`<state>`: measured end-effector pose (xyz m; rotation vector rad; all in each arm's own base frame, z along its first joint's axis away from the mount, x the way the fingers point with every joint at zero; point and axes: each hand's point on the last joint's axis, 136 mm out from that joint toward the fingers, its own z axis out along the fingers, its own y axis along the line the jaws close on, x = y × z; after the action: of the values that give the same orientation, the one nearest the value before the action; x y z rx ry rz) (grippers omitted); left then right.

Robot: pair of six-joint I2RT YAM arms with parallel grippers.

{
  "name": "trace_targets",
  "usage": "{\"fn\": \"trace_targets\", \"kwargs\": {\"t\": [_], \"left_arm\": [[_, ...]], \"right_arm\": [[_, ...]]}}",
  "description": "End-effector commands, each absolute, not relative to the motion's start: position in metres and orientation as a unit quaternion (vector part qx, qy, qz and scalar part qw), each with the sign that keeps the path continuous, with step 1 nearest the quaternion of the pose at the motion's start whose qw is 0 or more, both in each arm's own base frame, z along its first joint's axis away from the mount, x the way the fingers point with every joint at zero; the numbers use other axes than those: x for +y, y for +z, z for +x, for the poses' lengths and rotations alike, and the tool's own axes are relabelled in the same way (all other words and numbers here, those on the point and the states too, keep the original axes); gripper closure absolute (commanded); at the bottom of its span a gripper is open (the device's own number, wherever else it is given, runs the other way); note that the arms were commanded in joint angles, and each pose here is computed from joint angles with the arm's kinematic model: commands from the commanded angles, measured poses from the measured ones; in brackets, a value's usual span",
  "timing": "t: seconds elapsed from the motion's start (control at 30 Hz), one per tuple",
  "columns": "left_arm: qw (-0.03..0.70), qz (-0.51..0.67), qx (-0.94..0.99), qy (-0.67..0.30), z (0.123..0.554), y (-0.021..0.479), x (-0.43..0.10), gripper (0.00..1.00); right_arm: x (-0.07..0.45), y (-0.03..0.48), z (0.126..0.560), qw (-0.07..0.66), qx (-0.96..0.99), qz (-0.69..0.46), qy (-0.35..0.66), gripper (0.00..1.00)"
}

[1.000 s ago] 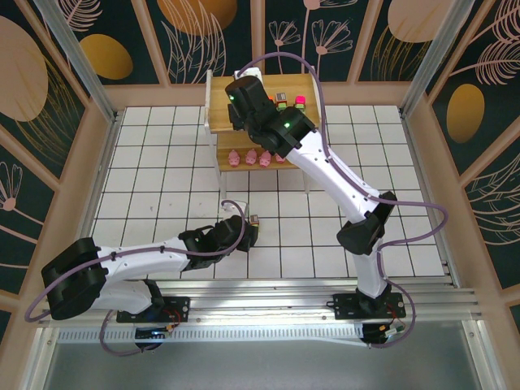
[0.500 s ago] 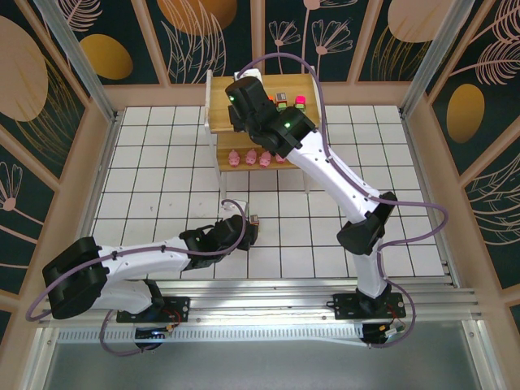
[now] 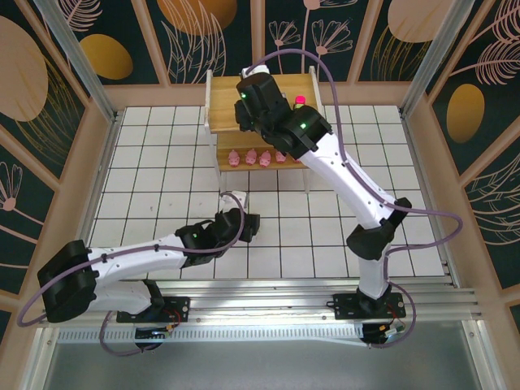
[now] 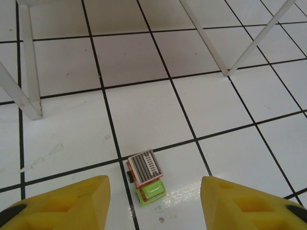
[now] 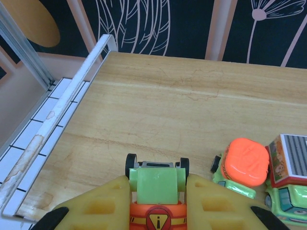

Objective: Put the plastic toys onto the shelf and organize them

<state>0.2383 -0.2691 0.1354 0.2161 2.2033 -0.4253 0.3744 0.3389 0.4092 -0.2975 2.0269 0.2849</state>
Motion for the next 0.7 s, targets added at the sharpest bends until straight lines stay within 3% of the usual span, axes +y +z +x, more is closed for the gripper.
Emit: {"fn": "trace_targets", "kwargs": {"t": [0.0, 0.3, 0.67], "left_arm": [[0.447, 0.076, 0.877, -0.157, 0.248, 0.150, -0.259, 0.47], [0.454, 0.022, 0.878, -0.146, 0.266, 0.149, -0.220, 0.48], [0.471, 0.024, 0.869, -0.150, 0.287, 0.161, -0.227, 0.48]], "right_arm": [[0.328, 0.427, 0.357, 0.511, 0.838, -0.127, 0.140, 0.85], [0.308, 0.411, 0.302, 0.461, 0.857, -0.158, 0.167, 0.85], [0.291, 0.359, 0.245, 0.357, 0.889, -0.191, 0.214, 0.85]]}}
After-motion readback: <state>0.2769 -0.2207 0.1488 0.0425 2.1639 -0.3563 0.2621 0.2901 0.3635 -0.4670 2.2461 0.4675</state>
